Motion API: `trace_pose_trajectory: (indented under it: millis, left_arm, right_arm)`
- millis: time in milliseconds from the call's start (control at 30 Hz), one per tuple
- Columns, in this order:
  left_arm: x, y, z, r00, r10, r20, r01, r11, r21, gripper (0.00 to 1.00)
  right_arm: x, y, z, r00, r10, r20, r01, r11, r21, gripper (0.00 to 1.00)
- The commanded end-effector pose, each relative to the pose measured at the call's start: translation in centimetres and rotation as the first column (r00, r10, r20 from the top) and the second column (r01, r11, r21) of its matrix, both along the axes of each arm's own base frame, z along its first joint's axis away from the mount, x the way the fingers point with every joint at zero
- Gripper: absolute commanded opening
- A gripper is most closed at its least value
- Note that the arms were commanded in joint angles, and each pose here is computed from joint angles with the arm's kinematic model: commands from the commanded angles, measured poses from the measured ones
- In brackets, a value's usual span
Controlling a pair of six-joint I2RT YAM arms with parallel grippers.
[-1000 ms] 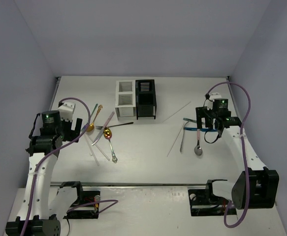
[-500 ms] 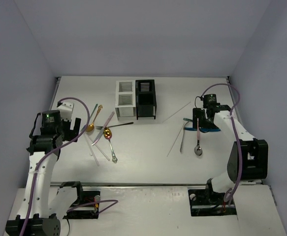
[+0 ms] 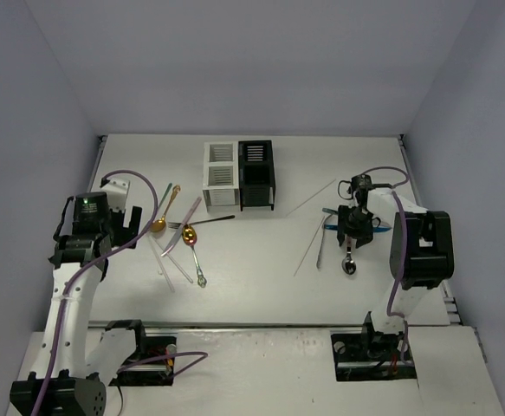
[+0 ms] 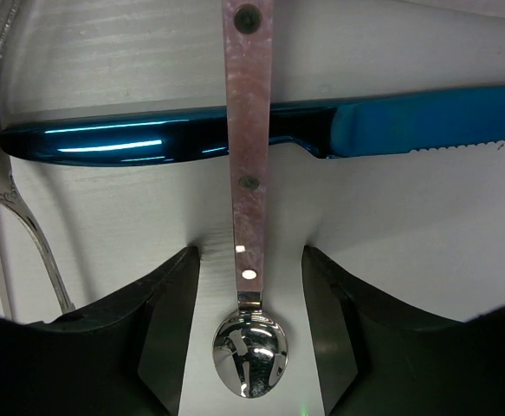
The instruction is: Sort the eating utensils into containers
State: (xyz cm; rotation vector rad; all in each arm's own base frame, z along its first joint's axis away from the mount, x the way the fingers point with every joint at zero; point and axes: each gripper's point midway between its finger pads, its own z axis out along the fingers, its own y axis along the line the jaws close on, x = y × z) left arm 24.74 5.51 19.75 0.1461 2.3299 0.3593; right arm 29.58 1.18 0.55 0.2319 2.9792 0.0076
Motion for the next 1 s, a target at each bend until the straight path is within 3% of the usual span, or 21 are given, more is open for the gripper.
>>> trace_pose_trajectory:
  millis: [0, 100, 367, 633, 767, 867, 900, 967]
  left_arm:
    - [1.3, 0.4, 0.9, 0.998, 0.029, 0.051, -0.029, 1.0, 0.002, 0.95]
    - [1.5, 0.4, 0.8, 0.998, 0.029, 0.051, -0.029, 1.0, 0.004, 0.95]
    - [1.8, 0.3, 0.4, 0.999, 0.023, 0.044, -0.023, 1.0, 0.001, 0.95]
    - [1.6, 0.1, 2.2, 0.995, -0.032, 0.089, 0.029, 0.999, 0.027, 0.95]
    - [2.0, -1.1, 5.3, 0.974, -0.155, 0.168, 0.147, 0.987, 0.06, 0.95]
    - [2.8, -4.1, 7.8, 0.908, -0.349, 0.234, 0.345, 0.937, 0.058, 0.95]
    - [2.8, -5.8, 8.5, 0.855, -0.448, 0.261, 0.448, 0.892, 0.063, 0.95]
    - [2.6, -9.8, 10.3, 0.693, -0.642, 0.327, 0.647, 0.754, 0.109, 0.95]
  right_arm:
    - [0.6, 0.3, 0.0, 1.0, -0.007, -0.012, 0.007, 1.0, 0.012, 0.44]
    - [0.5, 0.5, -0.5, 1.0, 0.001, -0.028, -0.001, 1.0, 0.02, 0.35]
    - [0.5, 1.4, 1.1, 0.999, 0.028, 0.016, -0.029, 0.997, 0.071, 0.0]
    - [1.6, 2.9, 7.9, 0.975, 0.118, 0.189, -0.146, 0.979, 0.142, 0.0]
    - [3.1, 5.8, 17.6, 0.84, 0.254, 0.479, -0.382, 0.904, 0.19, 0.0]
    - [2.1, 9.6, 21.0, 0.767, 0.305, 0.565, -0.526, 0.803, 0.28, 0.0]
    - [1.6, 11.2, 21.5, 0.754, 0.32, 0.573, -0.563, 0.765, 0.313, 0.0]
    - [0.7, 13.7, 21.6, 0.749, 0.34, 0.569, -0.608, 0.695, 0.385, 0.0]
